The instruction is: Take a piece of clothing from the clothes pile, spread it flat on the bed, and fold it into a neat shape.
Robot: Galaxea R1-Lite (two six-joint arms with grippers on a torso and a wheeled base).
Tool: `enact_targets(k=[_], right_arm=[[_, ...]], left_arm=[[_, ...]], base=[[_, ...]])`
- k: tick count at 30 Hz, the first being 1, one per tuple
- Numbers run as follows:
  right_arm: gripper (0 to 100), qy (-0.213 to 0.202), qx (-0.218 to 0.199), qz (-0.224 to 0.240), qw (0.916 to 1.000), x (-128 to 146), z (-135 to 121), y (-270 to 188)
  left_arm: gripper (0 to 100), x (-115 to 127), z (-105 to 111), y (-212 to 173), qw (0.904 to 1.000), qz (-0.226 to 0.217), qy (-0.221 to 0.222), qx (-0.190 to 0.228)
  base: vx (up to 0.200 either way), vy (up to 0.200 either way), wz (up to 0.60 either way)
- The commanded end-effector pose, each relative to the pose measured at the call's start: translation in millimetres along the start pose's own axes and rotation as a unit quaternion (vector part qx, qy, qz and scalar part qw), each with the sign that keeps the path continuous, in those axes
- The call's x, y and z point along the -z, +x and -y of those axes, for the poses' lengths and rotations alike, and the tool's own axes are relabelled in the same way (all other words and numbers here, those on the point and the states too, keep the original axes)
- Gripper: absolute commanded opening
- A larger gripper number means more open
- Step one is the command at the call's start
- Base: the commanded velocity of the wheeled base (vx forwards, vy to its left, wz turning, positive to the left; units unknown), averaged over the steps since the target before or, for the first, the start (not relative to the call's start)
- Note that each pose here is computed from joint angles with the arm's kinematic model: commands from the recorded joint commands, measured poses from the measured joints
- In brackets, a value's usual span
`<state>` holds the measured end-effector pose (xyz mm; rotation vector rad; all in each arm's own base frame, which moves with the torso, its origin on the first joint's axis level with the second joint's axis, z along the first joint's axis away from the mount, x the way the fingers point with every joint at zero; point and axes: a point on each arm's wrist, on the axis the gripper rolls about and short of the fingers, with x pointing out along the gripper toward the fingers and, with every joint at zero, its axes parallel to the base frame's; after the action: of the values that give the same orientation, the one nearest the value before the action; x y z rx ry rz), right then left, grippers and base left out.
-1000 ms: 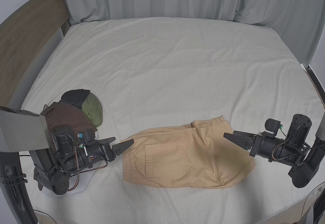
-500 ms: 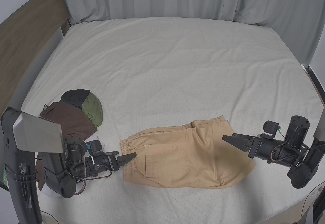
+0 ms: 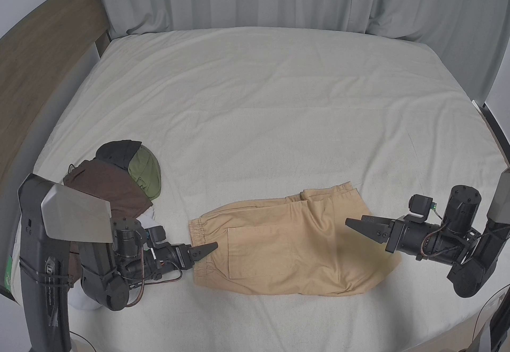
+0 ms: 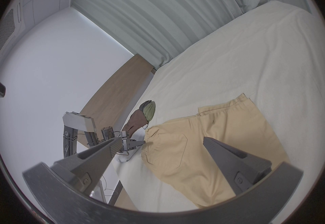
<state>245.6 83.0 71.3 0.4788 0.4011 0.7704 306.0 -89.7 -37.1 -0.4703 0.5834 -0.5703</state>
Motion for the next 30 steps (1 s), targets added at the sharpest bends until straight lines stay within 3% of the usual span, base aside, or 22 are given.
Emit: enact_targets(k=[1, 12, 16, 26, 27, 30], right_arm=[[100, 0.002, 0.001, -0.003, 1.0000, 2, 1, 1], [100, 0.005, 0.004, -0.008, 0.9999, 4, 3, 2], [100, 0.006, 0.004, -0.009, 0.9999, 4, 3, 2], [100, 0.006, 0.004, -0.010, 0.9999, 5, 3, 2], [100, 0.006, 0.004, -0.010, 0.9999, 5, 3, 2], [100, 0.007, 0.005, -0.010, 0.9999, 5, 4, 2]], left_arm=[[100, 6, -2, 7, 0.9999, -0.006, -0.013, 0.000], [100, 19, 1, 24, 0.9994, -0.004, -0.020, -0.028], [100, 18, 4, 26, 0.9988, 0.000, -0.041, -0.024], [100, 18, 4, 26, 0.9988, -0.001, -0.042, -0.024], [0, 18, 4, 26, 0.9988, 0.000, -0.042, -0.025], [0, 18, 4, 26, 0.9988, 0.000, -0.042, -0.024]], base=[[0.000, 0.000, 0.00], [0.000, 0.000, 0.00], [0.000, 0.000, 0.00], [0.000, 0.000, 0.00], [0.000, 0.000, 0.00], [0.000, 0.000, 0.00]])
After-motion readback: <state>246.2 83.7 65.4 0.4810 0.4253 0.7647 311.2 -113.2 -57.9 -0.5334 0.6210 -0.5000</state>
